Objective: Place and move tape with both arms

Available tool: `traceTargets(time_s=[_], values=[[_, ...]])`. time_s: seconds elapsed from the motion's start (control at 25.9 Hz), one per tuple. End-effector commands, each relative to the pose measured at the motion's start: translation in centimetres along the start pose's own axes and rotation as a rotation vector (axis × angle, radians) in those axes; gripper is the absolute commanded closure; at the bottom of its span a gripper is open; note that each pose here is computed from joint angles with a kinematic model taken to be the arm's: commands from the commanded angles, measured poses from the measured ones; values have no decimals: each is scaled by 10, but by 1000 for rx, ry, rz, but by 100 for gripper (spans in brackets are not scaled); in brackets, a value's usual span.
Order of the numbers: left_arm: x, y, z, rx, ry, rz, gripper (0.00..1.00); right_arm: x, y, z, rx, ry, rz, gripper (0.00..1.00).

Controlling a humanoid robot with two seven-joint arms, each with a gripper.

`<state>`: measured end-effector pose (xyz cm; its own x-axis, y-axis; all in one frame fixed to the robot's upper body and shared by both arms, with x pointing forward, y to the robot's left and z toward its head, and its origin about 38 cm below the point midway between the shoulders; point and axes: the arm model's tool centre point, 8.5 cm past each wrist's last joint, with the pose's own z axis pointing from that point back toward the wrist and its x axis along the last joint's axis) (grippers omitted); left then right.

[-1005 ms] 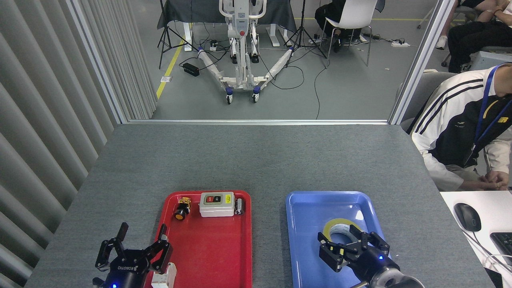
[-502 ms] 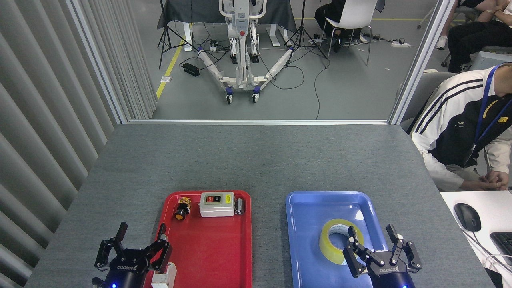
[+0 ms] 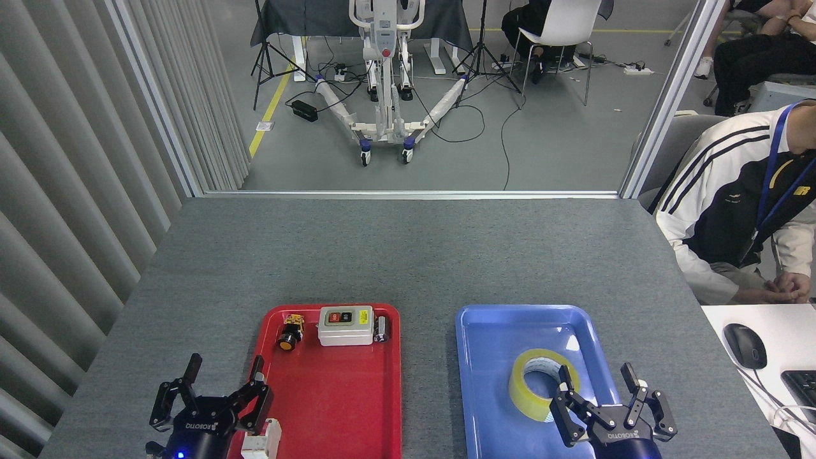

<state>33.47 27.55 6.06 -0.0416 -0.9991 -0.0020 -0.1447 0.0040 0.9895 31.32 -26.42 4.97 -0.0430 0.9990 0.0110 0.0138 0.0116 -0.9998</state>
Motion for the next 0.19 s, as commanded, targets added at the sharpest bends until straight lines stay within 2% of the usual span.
traceTargets(time_s=[0.0, 0.15], values=[[-1, 0, 0, -4, 0, -4, 1, -1, 0, 0, 0, 0, 3, 0], [-2, 0, 0, -6, 6, 0, 1, 0, -1, 0, -3, -2, 3, 0]])
